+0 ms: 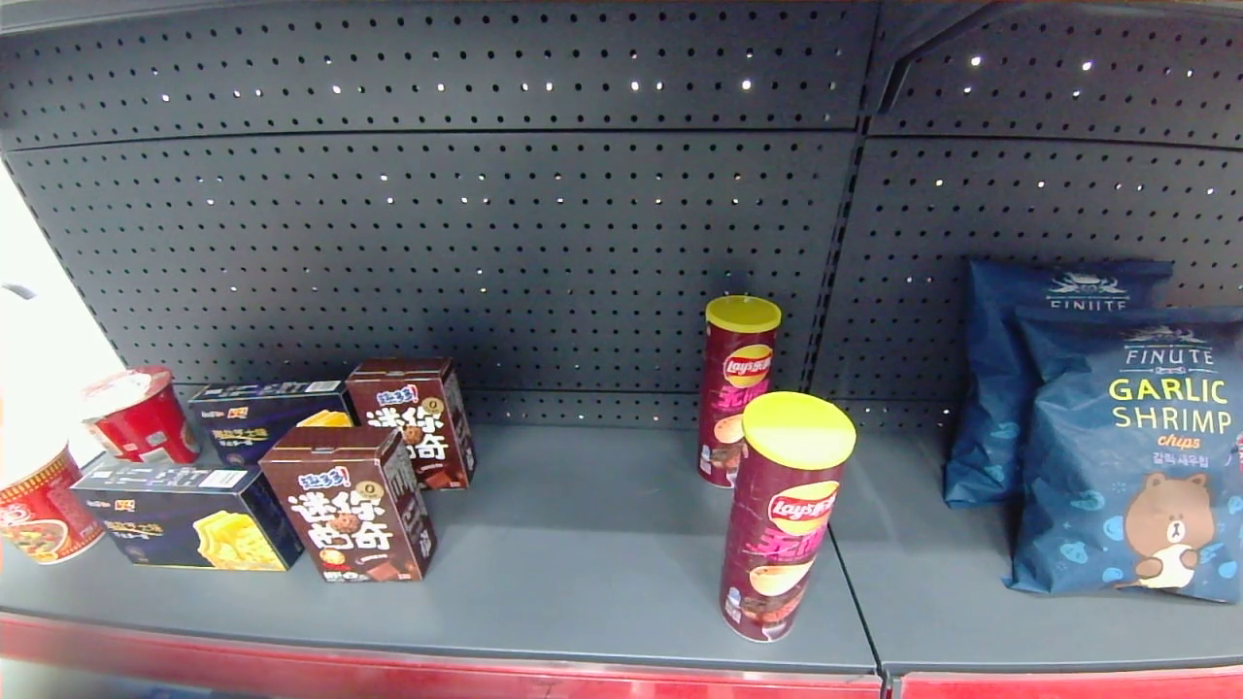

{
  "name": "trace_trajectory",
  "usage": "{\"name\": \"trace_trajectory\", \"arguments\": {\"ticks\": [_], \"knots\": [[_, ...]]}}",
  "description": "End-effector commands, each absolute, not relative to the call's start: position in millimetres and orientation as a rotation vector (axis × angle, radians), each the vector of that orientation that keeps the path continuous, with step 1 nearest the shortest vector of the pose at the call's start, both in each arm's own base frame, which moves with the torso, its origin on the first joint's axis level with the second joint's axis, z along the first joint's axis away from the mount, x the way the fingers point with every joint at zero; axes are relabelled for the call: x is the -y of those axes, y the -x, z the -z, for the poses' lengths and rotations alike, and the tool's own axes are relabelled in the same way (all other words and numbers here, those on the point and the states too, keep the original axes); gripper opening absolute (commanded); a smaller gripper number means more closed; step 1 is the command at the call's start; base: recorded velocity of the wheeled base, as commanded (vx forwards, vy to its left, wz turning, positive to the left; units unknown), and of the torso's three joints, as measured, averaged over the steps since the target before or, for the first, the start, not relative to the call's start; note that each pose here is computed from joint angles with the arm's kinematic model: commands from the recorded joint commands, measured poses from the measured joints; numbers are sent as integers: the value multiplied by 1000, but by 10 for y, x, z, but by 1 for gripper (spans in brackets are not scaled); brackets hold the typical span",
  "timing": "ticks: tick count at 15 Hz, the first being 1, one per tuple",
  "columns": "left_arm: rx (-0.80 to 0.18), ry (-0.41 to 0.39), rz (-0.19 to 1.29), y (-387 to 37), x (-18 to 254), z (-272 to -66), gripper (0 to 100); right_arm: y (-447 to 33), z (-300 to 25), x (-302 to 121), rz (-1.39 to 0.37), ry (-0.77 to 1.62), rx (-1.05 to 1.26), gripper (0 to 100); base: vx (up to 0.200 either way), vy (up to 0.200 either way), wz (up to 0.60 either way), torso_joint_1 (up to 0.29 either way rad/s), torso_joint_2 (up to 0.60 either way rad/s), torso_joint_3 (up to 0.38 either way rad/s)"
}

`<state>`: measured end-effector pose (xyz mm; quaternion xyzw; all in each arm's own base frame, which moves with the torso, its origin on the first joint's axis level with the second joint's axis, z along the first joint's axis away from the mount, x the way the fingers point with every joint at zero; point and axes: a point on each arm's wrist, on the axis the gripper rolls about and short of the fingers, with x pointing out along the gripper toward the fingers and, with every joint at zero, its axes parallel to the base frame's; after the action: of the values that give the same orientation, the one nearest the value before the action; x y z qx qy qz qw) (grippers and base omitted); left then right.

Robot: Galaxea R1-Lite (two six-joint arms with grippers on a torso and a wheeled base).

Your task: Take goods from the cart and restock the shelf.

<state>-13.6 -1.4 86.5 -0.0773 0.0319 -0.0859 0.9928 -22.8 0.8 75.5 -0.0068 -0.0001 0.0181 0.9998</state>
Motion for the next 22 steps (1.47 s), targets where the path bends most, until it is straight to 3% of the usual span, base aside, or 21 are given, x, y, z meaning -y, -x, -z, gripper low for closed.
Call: {"name": "trace_trajectory", "arguments": {"ticks": [1,3,5,8,10,12,22], "knots": [[-77,154,79,140,24,-864,100,227,-754,-8,-37,14,-3,100,0,0,0,0,0,0],[-90,137,-56,160,41,-871,100,227,-755,-8,-37,14,-1,100,0,0,0,0,0,0],[-122,19,-237,181,-4,-823,100,227,-755,-8,-37,14,-1,100,0,0,0,0,0,0],[-111,3,-148,183,-19,-825,100,227,-755,-8,-37,14,-1,100,0,0,0,0,0,0],[-50,-13,60,180,-1,-780,100,227,-755,-7,-38,14,-1,100,0,0,0,0,0,0],[-6,-8,8,221,6,-760,100,227,-755,-8,-37,14,-1,100,0,0,0,0,0,0],[0,-25,28,227,8,-757,100,227,-755,-8,-37,14,-1,100,-20,0,0,0,0,0]]}}
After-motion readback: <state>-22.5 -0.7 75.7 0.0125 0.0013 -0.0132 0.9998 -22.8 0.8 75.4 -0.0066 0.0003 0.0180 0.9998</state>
